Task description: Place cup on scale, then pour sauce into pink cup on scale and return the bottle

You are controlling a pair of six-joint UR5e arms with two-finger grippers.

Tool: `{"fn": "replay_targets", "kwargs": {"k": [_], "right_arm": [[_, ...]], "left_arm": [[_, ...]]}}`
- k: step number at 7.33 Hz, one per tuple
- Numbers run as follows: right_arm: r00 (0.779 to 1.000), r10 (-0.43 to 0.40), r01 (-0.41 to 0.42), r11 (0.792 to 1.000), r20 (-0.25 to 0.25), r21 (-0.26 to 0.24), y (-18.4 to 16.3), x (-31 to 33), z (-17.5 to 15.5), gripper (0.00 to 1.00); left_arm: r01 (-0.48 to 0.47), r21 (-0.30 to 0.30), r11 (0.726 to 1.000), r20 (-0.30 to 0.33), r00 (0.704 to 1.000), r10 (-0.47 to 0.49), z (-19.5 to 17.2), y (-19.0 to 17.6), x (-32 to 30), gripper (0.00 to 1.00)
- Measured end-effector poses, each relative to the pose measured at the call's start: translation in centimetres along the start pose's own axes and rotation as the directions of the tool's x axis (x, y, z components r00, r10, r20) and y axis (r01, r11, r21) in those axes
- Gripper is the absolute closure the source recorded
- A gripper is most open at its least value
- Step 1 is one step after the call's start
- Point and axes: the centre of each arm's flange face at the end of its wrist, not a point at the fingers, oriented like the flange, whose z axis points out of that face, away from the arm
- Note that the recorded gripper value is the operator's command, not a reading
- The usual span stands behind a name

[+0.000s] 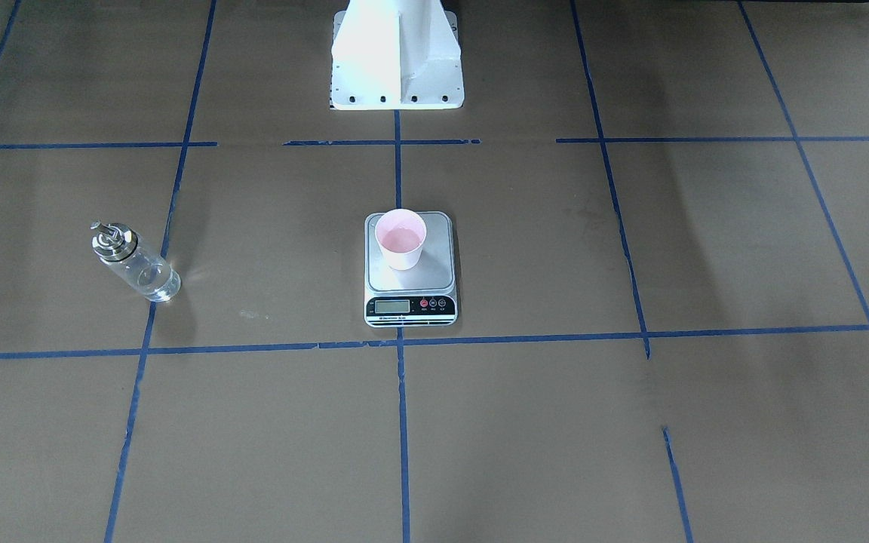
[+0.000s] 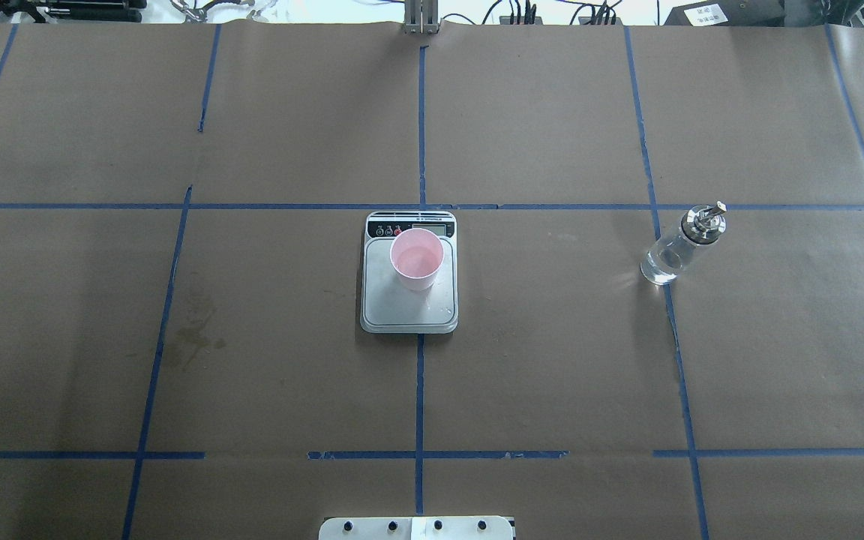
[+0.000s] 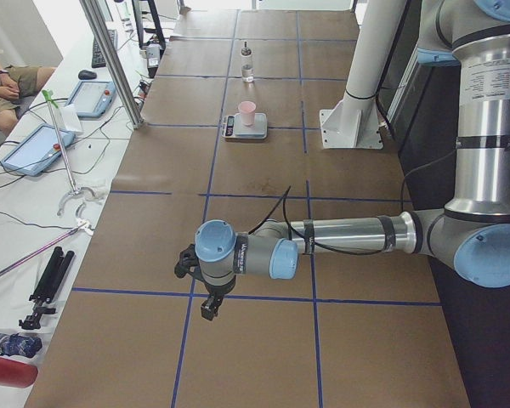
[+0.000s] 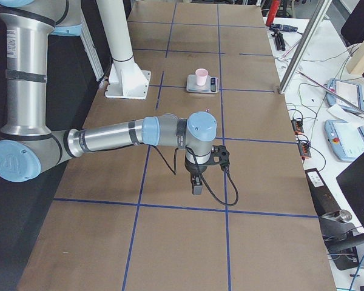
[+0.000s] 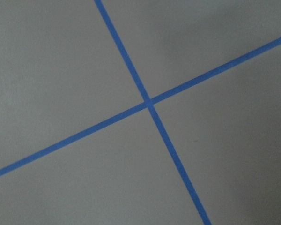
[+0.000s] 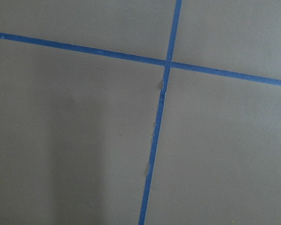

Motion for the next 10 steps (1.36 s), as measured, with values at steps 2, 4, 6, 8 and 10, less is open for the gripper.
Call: {"fn": "replay_targets", "kwargs": {"k": [2, 4, 6, 8, 10], "right_arm": [[1.000, 0.019, -0.018, 1.000, 0.002, -0.021, 0.1, 1.0, 1.1, 0.00], [1.000, 0.023, -0.023, 0.999, 0.006, -0.023, 0.0, 2.1, 2.4, 0.00], [1.000, 0.022, -0.022, 1.000, 0.014, 0.016, -0.6, 3.1, 3.5, 0.00], [0.999, 0.032, -0.032, 0.999, 0.018, 0.027, -0.9, 3.3, 3.7, 0.00], [0.999, 0.033, -0.034, 0.999, 0.019, 0.028, -1.1, 3.3, 3.7, 0.00]], "left_arm": [[0.035, -0.020, 0.999, -0.001, 0.999, -0.035, -1.7, -0.3, 0.7, 0.00], [0.047, -0.028, 0.998, 0.000, 0.999, -0.047, -3.0, -0.4, 1.7, 0.00], [0.052, -0.031, 0.998, 0.000, 0.999, -0.052, -3.2, -0.2, 1.9, 0.00], [0.050, -0.027, 0.998, 0.001, 0.999, -0.050, -3.4, -0.2, 2.1, 0.00], [0.055, -0.027, 0.998, 0.002, 0.998, -0.055, -3.5, -0.2, 2.1, 0.00]]}}
